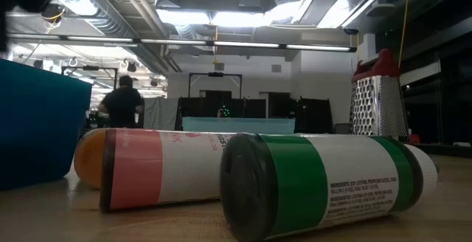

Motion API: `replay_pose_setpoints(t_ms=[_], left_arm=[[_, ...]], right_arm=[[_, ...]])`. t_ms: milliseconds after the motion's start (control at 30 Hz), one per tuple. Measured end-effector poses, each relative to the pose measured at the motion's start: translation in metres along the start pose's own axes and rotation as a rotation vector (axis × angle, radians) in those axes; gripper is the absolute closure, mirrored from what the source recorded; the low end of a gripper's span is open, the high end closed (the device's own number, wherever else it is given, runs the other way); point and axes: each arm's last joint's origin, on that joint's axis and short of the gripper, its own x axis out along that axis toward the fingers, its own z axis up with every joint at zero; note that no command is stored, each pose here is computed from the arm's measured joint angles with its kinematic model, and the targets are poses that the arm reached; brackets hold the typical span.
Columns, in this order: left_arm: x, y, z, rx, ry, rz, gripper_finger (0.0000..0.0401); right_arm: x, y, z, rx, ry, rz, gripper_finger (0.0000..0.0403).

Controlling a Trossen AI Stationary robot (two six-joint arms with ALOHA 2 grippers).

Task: Pick & Place Food Item
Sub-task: Put the left green food coloring bottle into the dark blue bin

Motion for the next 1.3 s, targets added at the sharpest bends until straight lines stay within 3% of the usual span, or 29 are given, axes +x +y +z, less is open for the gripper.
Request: replay_pose_setpoints(t_ms=[233,367,467,633,867,1033,1300], left_arm=[[-0.041,-0.020,0.019,0.037,-0.139,-0.185,0.0180],[-0.059,-0.023,0.032,0.099,-0.206,-0.182,0.0180],[-0.069,-0.018,0.045,0.153,-0.217,-0.103,0.0180],[-0.074,-0.001,0.062,0.219,-0.095,0.126,0.0180],[-0.076,0.020,0.075,0.026,-0.086,0.383,0.0180],[-0.074,0.022,0.075,-0.052,-0.065,0.403,0.0180],[-0.075,0.023,0.073,-0.079,-0.062,0.407,0.0180]], right_arm=[[0.000,-0.001,0.000,0.001,0.001,-0.001,0.0158],[0.000,0.000,0.000,0.001,0.005,0.001,0.0158],[0.000,-0.001,0.000,0.001,0.005,0.001,0.0158],[0.000,-0.001,-0.001,0.005,0.005,0.001,0.0158],[0.000,-0.001,-0.003,0.019,0.036,-0.001,0.0158],[0.000,-0.001,-0.005,0.017,0.048,-0.002,0.0158],[0.000,0.000,-0.003,0.001,0.033,0.027,0.0158]])
